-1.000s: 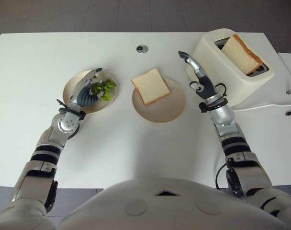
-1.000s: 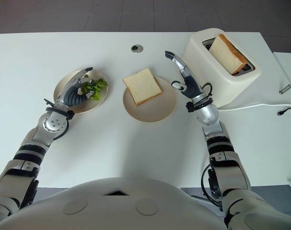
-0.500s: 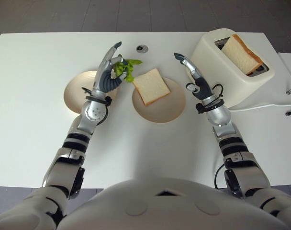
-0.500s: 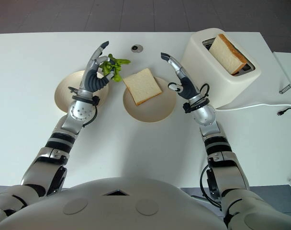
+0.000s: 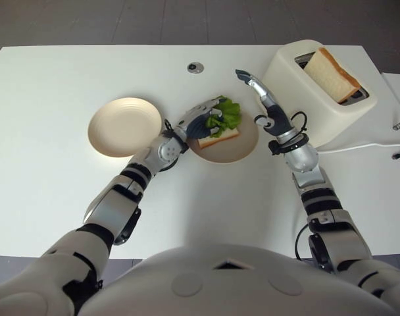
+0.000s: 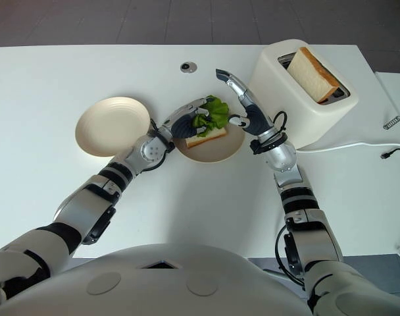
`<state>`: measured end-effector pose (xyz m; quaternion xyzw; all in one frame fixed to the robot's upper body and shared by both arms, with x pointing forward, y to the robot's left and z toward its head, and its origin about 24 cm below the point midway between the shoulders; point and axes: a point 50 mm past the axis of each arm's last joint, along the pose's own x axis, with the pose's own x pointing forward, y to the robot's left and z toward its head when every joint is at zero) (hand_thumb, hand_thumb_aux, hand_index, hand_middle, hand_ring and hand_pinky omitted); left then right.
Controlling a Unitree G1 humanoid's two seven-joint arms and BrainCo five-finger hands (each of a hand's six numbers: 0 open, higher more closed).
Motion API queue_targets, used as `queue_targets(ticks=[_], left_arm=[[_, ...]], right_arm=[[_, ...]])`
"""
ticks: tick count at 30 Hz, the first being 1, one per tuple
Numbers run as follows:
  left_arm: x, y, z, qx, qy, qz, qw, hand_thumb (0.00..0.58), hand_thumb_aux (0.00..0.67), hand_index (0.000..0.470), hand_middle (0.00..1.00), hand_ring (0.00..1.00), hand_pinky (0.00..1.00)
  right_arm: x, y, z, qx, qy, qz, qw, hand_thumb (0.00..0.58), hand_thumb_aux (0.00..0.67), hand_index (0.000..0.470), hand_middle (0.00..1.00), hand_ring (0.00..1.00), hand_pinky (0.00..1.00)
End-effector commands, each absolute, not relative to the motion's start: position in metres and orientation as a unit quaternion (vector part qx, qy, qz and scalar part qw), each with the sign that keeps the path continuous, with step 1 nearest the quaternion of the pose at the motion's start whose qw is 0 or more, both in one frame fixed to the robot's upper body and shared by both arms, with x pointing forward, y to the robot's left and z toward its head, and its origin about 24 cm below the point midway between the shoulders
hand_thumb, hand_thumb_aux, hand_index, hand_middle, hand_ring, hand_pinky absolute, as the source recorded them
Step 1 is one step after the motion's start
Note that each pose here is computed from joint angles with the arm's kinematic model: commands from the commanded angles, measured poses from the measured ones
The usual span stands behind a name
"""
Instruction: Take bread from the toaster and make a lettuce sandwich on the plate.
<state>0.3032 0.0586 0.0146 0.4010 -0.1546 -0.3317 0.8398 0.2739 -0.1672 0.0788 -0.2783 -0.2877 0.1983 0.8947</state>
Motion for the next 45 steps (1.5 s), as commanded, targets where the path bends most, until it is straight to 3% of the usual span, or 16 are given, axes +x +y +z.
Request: queue_targets(ticks=[1, 4, 9, 12, 13, 15, 17, 19, 22, 25, 27, 28, 30, 34, 39, 45], left_arm=[[0.278, 0.063, -0.007, 0.386, -0.119, -0.397, 0.824, 0.571, 0.586, 0.411, 0.0, 0.0, 0.0], [0.275, 0.063, 0.005, 0.371, -0.145, -0.396, 0.827, 0.554, 0.528, 0.37, 0.0, 0.0, 0.0], [0.274, 0.065, 0.015, 0.372, -0.166, -0.385, 0.828, 0.558, 0.539, 0.378, 0.0, 0.0, 0.0], [0.274, 0.068, 0.015, 0.396, -0.167, -0.378, 0.82, 0.498, 0.418, 0.293, 0.0, 0.0, 0.0], [0.274, 0.071, 0.017, 0.411, -0.171, -0.371, 0.815, 0.498, 0.418, 0.293, 0.0, 0.0, 0.0], [0.271, 0.074, 0.025, 0.412, -0.188, -0.366, 0.813, 0.56, 0.547, 0.383, 0.0, 0.0, 0.0], [0.269, 0.077, 0.032, 0.414, -0.202, -0.358, 0.813, 0.493, 0.41, 0.288, 0.0, 0.0, 0.0], [0.265, 0.077, 0.035, 0.415, -0.206, -0.358, 0.811, 0.466, 0.373, 0.262, 0.0, 0.0, 0.0], [0.258, 0.081, 0.04, 0.41, -0.215, -0.371, 0.805, 0.511, 0.439, 0.308, 0.0, 0.0, 0.0], [0.249, 0.087, 0.052, 0.369, -0.232, -0.383, 0.815, 0.337, 0.236, 0.166, 0.0, 0.0, 0.0], [0.25, 0.096, 0.056, 0.367, -0.231, -0.373, 0.82, 0.268, 0.179, 0.125, 0.0, 0.0, 0.0], [0.252, 0.101, 0.057, 0.369, -0.23, -0.364, 0.824, 0.108, 0.066, 0.046, 0.0, 0.0, 0.0], [0.255, 0.11, 0.06, 0.371, -0.226, -0.343, 0.833, 0.0, 0.0, 0.0, 0.0, 0.0, 0.0], [0.26, 0.125, 0.061, 0.361, -0.214, -0.306, 0.855, 0.0, 0.0, 0.0, 0.0, 0.0, 0.0], [0.258, 0.13, 0.053, 0.351, -0.2, -0.283, 0.87, 0.0, 0.0, 0.0, 0.0, 0.0, 0.0], [0.254, 0.127, 0.046, 0.346, -0.191, -0.283, 0.874, 0.0, 0.0, 0.0, 0.0, 0.0, 0.0]], right_arm=[[0.273, -0.167, 0.078, -0.282, -0.283, 0.204, 0.894, 0.0, 0.0, 0.0, 0.0, 0.0, 0.0], [0.273, -0.166, 0.078, -0.281, -0.282, 0.205, 0.894, 0.0, 0.0, 0.0, 0.0, 0.0, 0.0], [0.274, -0.168, 0.077, -0.283, -0.281, 0.203, 0.894, 0.0, 0.0, 0.0, 0.0, 0.0, 0.0], [0.274, -0.168, 0.076, -0.282, -0.279, 0.203, 0.895, 0.0, 0.0, 0.0, 0.0, 0.0, 0.0], [0.274, -0.168, 0.076, -0.282, -0.278, 0.203, 0.895, 0.0, 0.0, 0.0, 0.0, 0.0, 0.0], [0.274, -0.168, 0.075, -0.283, -0.276, 0.204, 0.896, 0.0, 0.0, 0.0, 0.0, 0.0, 0.0], [0.274, -0.169, 0.075, -0.284, -0.275, 0.204, 0.896, 0.0, 0.0, 0.0, 0.0, 0.0, 0.0], [0.274, -0.169, 0.075, -0.285, -0.275, 0.203, 0.895, 0.0, 0.0, 0.0, 0.0, 0.0, 0.0], [0.274, -0.169, 0.08, -0.286, -0.285, 0.198, 0.893, 0.0, 0.0, 0.0, 0.0, 0.0, 0.0], [0.272, -0.17, 0.092, -0.301, -0.313, 0.194, 0.88, 0.0, 0.0, 0.0, 0.0, 0.0, 0.0], [0.268, -0.173, 0.107, -0.342, -0.34, 0.181, 0.858, 0.0, 0.0, 0.0, 0.0, 0.0, 0.0], [0.266, -0.176, 0.115, -0.356, -0.354, 0.17, 0.848, 0.0, 0.0, 0.0, 0.0, 0.0, 0.0], [0.26, -0.183, 0.135, -0.381, -0.382, 0.149, 0.829, 0.0, 0.0, 0.0, 0.0, 0.0, 0.0], [0.243, -0.195, 0.178, -0.443, -0.433, 0.114, 0.777, 0.0, 0.0, 0.0, 0.0, 0.0, 0.0], [0.247, -0.241, 0.207, -0.547, -0.377, 0.082, 0.743, 0.0, 0.0, 0.0, 0.0, 0.0, 0.0], [0.258, -0.314, 0.197, -0.637, -0.15, 0.039, 0.755, 0.0, 0.0, 0.0, 0.0, 0.0, 0.0]])
